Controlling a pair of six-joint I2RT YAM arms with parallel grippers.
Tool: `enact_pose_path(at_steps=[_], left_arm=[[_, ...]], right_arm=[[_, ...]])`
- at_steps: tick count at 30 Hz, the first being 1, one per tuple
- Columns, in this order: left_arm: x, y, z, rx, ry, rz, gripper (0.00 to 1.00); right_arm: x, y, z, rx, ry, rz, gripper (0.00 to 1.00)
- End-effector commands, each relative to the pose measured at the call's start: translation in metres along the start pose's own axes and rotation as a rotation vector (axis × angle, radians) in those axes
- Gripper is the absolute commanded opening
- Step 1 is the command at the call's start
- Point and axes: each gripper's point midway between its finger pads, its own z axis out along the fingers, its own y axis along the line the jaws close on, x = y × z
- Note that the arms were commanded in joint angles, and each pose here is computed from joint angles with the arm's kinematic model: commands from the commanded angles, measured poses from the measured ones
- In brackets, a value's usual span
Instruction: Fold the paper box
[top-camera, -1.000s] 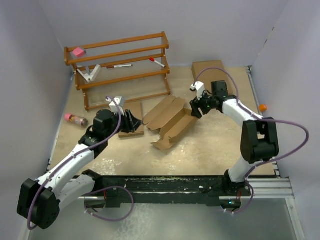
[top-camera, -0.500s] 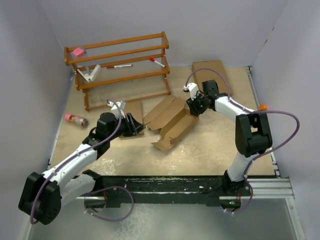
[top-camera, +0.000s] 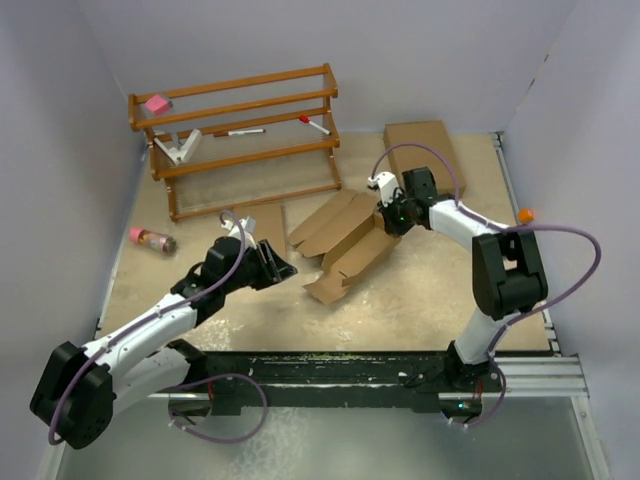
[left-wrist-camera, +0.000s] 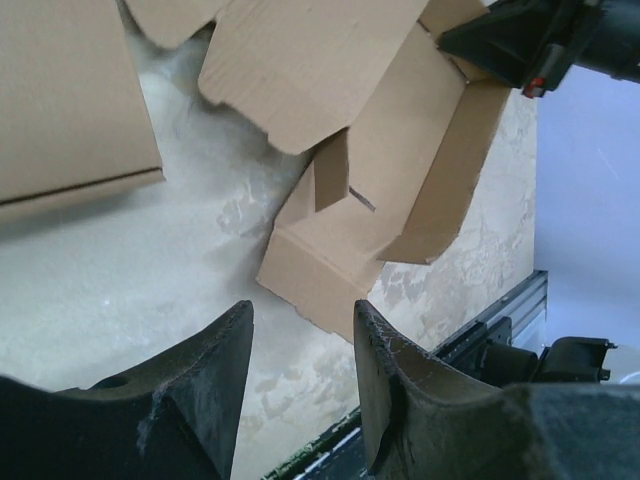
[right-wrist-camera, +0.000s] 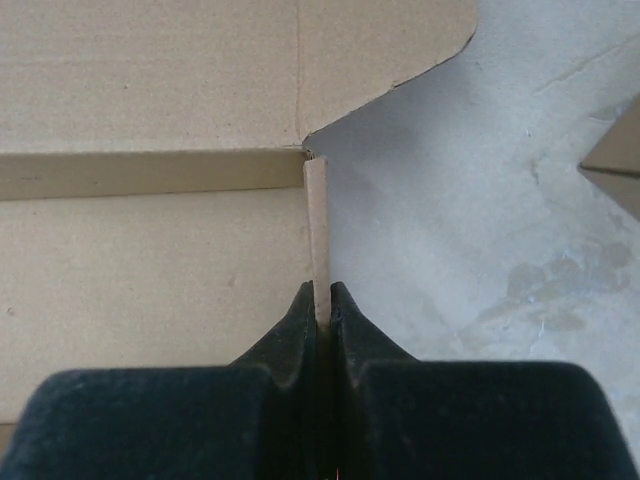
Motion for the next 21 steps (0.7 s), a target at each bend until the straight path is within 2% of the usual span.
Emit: enact_pose_path(at_steps=[1,8,11,13,21], left_arm=[[0.002,-0.010,-0.003,0.004,-0.033,-0.113,0.48],[-0.015,-0.018,-0.006,0.067,-0.140,-0.082,0.44],[-0.022,-0.030,0.002,0.123,-0.154,-0.056,0.29],[-0.028,-0.042,0.011,0.169,-0.160,-0.038,0.24],[-0.051,-0.070,0.051,0.243,-0.169,0.044,0.25]], right_arm=[[-0.040,-0.008,-0.039,0.050,-0.192,0.062,0.00],[-0.066,-0.023,-0.089,0.106,-0.404,0.128,0.00],[-0.072,-0.028,-0.104,0.142,-0.477,0.137,0.00],[-0.077,-0.030,-0.113,0.167,-0.521,0.145,0.00],[-0.081,-0.029,-0.115,0.165,-0.555,0.167,0.00]])
